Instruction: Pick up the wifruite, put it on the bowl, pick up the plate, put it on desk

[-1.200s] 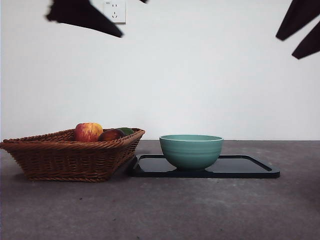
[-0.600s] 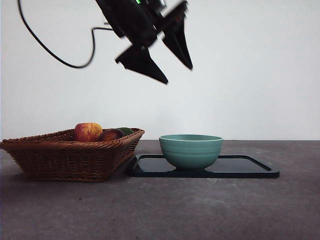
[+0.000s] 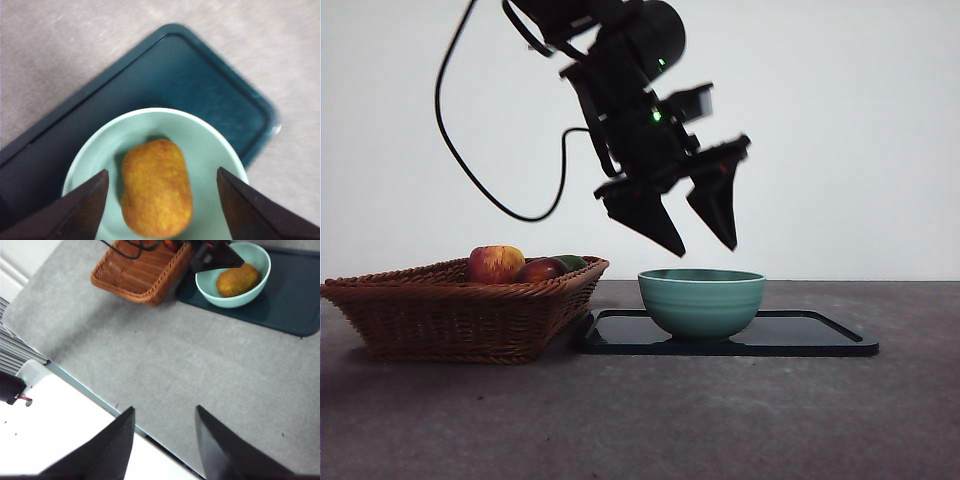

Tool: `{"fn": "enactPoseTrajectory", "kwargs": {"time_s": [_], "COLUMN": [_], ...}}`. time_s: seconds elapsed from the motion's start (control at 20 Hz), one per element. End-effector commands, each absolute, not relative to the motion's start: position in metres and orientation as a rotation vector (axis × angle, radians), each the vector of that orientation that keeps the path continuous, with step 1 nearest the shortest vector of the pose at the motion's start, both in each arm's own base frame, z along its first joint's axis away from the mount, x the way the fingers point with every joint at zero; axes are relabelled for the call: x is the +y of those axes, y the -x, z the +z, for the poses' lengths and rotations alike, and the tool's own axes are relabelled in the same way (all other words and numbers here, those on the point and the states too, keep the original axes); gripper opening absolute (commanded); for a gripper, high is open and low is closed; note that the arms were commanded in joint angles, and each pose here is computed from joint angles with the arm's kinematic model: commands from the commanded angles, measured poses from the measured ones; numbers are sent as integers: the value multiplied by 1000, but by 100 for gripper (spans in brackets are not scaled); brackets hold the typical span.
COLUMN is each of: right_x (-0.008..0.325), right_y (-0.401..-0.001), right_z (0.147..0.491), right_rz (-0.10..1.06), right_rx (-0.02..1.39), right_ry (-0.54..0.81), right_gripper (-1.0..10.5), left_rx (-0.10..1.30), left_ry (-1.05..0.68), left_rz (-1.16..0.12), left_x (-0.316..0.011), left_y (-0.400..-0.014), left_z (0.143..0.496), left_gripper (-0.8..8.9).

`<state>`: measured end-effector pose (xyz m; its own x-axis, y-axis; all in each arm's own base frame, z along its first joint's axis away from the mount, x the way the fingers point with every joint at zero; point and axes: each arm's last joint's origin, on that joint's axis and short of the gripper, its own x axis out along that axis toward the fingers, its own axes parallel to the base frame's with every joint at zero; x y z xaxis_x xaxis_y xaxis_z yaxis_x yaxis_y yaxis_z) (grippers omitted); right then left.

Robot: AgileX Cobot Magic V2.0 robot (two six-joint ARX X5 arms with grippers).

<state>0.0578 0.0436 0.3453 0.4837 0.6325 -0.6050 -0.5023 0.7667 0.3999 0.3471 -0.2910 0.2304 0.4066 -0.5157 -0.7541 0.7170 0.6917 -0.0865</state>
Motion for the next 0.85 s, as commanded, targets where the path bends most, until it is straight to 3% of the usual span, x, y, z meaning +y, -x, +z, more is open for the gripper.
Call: {"fn": "enactPoseTrajectory", "kwargs": {"time_s": [0.05, 0.85], "right_x": [43, 43], "right_y": [-57, -57], "right_z": [349, 349], "right_rz": [697, 670], "right_rx": [806, 800], "right_ry": [-184, -170], "right_gripper": [193, 193], "left_rx": [834, 862], "left_ry": [-305, -377], "left_rz": [-799, -766], "left_x": [-303, -310], "left_y": [-350, -353], "left_z": [220, 194], "left_gripper": [339, 339]}}
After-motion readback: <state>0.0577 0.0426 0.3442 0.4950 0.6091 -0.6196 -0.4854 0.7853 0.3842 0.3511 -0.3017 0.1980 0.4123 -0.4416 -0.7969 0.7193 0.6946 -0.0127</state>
